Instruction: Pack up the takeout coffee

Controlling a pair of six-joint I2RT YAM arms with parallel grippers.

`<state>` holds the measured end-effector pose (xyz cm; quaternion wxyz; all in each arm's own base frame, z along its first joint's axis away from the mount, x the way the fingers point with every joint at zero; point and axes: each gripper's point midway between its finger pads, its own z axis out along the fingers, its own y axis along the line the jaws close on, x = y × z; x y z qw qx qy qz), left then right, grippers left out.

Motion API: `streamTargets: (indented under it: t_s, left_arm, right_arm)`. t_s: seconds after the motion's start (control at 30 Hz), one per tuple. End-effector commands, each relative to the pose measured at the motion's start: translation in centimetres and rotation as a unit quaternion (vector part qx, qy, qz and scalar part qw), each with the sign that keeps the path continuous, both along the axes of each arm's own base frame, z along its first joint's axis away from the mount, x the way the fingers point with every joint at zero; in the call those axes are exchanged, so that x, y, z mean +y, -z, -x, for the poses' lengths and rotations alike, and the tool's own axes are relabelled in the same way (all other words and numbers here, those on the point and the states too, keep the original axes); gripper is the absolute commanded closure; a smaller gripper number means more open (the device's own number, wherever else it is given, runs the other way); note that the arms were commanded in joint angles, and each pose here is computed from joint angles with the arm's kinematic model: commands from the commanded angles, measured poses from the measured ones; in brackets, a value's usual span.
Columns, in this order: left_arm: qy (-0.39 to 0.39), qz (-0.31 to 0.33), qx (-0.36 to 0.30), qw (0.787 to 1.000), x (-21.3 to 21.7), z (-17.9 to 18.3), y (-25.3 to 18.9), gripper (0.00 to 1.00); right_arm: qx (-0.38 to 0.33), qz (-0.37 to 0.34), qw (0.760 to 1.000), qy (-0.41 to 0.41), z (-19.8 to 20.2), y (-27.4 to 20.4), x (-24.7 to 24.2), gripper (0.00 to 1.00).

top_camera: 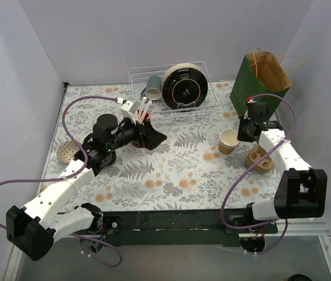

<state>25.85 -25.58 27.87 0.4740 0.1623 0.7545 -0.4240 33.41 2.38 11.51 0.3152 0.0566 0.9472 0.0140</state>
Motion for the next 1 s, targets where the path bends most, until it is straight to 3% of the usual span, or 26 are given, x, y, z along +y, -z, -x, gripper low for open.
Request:
streamTargets:
  t_s: [0.0,0.17,0.43,0.8,0.9,0.97]
  left_arm:
    - [0.011,-0.001,-0.02,1.0,0.0,0.3,-0.6,0.02]
    - [0.01,-0.008,-0.014,1.0,-0.2,0.0,0.0,0.04]
    - [0.01,-0.025,0.023,0.999,-5.3,-0.9,0.4,0.21]
    - [0.029,0.011,0.093,0.995,-12.8,-2.2,5.2,0.32]
    - [0.042,0.047,0.115,0.991,-14.5,-2.2,5.5,0.42]
    - [0.043,0.056,0.136,0.988,-15.4,-2.5,6.8,0.58]
  right_arm:
    - [-0.027,-0.001,1.0,0.0,-1.2,-1.5,-0.1,0.81]
    - [-0.042,-0.005,0.999,-0.002,-1.3,-2.2,0.1,0.99]
    - [-0.087,-0.126,0.986,-0.065,0.0,-7.2,4.7,0.99]
    - [-0.106,-0.169,0.976,-0.082,2.4,-8.1,6.1,0.99]
    - [-0.105,-0.178,0.975,-0.083,2.7,-7.9,6.4,0.99]
    - [-0.105,-0.18,0.974,-0.085,2.8,-7.7,6.5,0.99]
